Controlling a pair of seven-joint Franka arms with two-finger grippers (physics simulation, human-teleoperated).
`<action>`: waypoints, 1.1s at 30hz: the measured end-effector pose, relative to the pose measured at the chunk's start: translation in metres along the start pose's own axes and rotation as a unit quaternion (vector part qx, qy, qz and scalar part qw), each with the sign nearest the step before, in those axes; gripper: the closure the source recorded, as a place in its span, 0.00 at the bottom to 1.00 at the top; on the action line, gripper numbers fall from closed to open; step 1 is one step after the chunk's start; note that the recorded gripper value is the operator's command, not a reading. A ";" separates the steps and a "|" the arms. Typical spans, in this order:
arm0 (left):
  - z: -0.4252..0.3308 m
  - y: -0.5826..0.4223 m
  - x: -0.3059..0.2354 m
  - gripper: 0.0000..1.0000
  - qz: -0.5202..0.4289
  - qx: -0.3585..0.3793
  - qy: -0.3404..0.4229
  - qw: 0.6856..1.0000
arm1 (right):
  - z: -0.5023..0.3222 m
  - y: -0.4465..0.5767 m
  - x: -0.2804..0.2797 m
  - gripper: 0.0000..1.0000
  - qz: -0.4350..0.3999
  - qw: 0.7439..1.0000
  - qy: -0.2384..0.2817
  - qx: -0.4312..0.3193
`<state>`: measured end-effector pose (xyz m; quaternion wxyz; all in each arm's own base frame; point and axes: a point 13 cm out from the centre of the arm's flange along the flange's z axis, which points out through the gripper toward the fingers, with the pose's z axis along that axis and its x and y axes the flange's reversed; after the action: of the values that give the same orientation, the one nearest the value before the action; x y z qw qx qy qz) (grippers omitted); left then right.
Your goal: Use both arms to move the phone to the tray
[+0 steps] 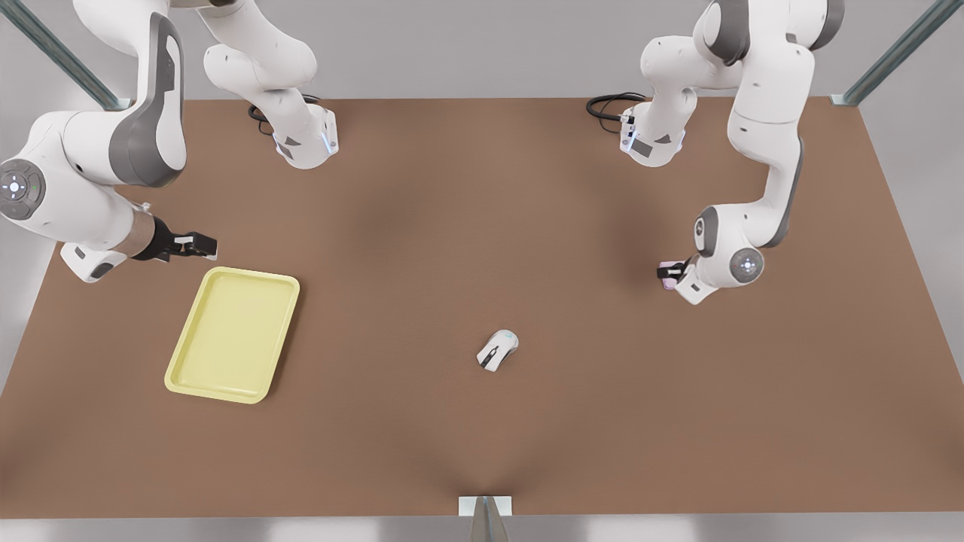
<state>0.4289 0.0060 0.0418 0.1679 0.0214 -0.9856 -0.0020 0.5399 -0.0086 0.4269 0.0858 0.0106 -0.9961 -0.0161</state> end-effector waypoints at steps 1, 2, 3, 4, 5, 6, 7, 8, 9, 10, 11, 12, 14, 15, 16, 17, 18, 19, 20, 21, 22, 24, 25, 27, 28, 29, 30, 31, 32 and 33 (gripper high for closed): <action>0.003 0.000 0.000 0.00 -0.001 0.000 0.000 1.000 | 0.000 0.000 -0.001 0.00 0.000 1.000 0.000 0.000; 0.006 0.000 -0.001 0.00 -0.001 -0.001 0.001 1.000 | 0.001 0.001 -0.001 0.00 -0.001 1.000 0.000 0.000; 0.009 0.000 -0.001 0.00 -0.002 -0.001 0.001 1.000 | 0.001 0.002 -0.002 0.00 -0.002 1.000 -0.001 0.001; 0.011 0.000 -0.002 0.00 -0.002 -0.002 0.000 1.000 | 0.002 0.003 -0.003 0.00 -0.003 1.000 -0.001 0.001; 0.012 0.000 -0.003 0.12 -0.002 -0.002 -0.002 1.000 | 0.002 0.004 -0.003 0.00 -0.004 1.000 -0.002 0.001; 0.011 0.000 -0.004 0.30 -0.003 -0.002 -0.004 1.000 | 0.002 0.006 -0.004 0.00 -0.006 1.000 -0.002 0.001; 0.011 0.000 -0.005 0.30 -0.003 -0.003 -0.006 1.000 | 0.003 0.007 -0.004 0.00 -0.007 1.000 -0.002 0.002; 0.010 0.000 -0.006 0.30 -0.004 -0.003 -0.008 1.000 | 0.003 0.008 -0.005 0.00 -0.008 1.000 -0.002 0.002; 0.010 0.000 -0.007 0.29 -0.004 -0.004 -0.010 1.000 | 0.003 0.009 -0.005 0.00 -0.008 1.000 -0.002 0.002; 0.009 0.000 -0.008 0.28 -0.005 -0.004 -0.011 1.000 | 0.003 0.009 -0.005 0.00 -0.009 1.000 -0.003 0.002; 0.008 0.000 -0.008 0.28 -0.006 -0.004 -0.013 1.000 | 0.003 0.009 -0.005 0.00 -0.009 1.000 -0.003 0.002; 0.002 -0.002 -0.011 0.28 -0.006 -0.004 -0.019 1.000 | 0.003 0.008 -0.005 0.00 -0.008 1.000 -0.003 0.002; -0.024 -0.032 -0.021 0.28 0.017 -0.008 -0.041 0.999 | 0.002 0.007 -0.004 0.00 -0.007 1.000 -0.004 0.001; -0.036 -0.059 -0.026 0.28 0.036 -0.010 -0.051 0.998 | 0.002 0.005 -0.004 0.00 -0.006 1.000 -0.004 0.001; -0.048 -0.096 -0.032 0.28 0.059 -0.011 -0.062 0.996 | 0.002 0.004 -0.004 0.00 -0.004 1.000 -0.003 0.001; -0.061 -0.145 -0.038 0.28 0.087 -0.010 -0.075 0.993 | 0.001 0.003 -0.003 0.00 -0.003 1.000 -0.003 0.001; -0.077 -0.199 -0.041 0.28 0.115 -0.009 -0.090 0.989 | 0.001 0.001 -0.003 0.00 -0.002 1.000 -0.003 0.001; -0.096 -0.252 -0.041 0.28 0.137 -0.007 -0.104 0.985 | 0.002 -0.001 -0.003 0.00 0.000 1.000 -0.002 0.000; -0.111 -0.308 -0.038 0.28 0.157 -0.005 -0.115 0.981 | 0.002 -0.002 -0.003 0.00 0.001 1.000 -0.001 0.000; -0.125 -0.369 -0.037 0.28 0.176 0.000 -0.126 0.976 | 0.003 -0.003 -0.002 0.00 0.002 1.000 0.000 0.000; -0.135 -0.432 -0.031 0.28 0.191 0.005 -0.135 0.972 | 0.003 -0.004 -0.002 0.00 0.002 1.000 0.000 0.000; -0.129 -0.537 0.002 0.28 0.212 0.012 -0.135 0.968 | 0.004 -0.004 -0.001 0.00 0.002 1.000 0.002 0.000; -0.120 -0.570 0.021 0.28 0.213 0.013 -0.131 0.968 | 0.004 -0.003 -0.001 0.00 0.002 1.000 0.002 0.000; -0.093 -0.600 0.047 0.28 0.196 0.006 -0.114 0.974 | 0.004 -0.002 -0.001 0.00 0.001 1.000 0.002 0.000; -0.083 -0.605 0.054 0.28 0.182 0.003 -0.107 0.977 | 0.004 -0.001 -0.001 0.00 0.000 1.000 0.002 0.000; -0.074 -0.605 0.058 0.28 0.166 -0.001 -0.100 0.981 | 0.005 0.000 -0.001 0.00 -0.001 1.000 0.003 0.000; -0.065 -0.603 0.060 0.28 0.150 -0.005 -0.094 0.984 | 0.006 0.001 -0.001 0.00 -0.003 1.000 0.004 0.000; -0.054 -0.603 0.062 0.28 0.136 -0.009 -0.089 0.987 | 0.007 0.003 -0.001 0.00 -0.004 1.000 0.004 0.000; -0.045 -0.603 0.063 0.28 0.121 -0.011 -0.086 0.989 | 0.008 0.004 -0.002 0.00 -0.005 1.000 0.005 0.001; -0.037 -0.603 0.063 0.28 0.108 -0.013 -0.084 0.991 | 0.009 0.005 -0.002 0.00 -0.006 1.000 0.006 0.001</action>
<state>0.4068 -0.5991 0.0911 0.0841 -0.0871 -0.9926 0.0018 0.5401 -0.0035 0.4177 0.0913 0.0164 -0.9956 -0.0157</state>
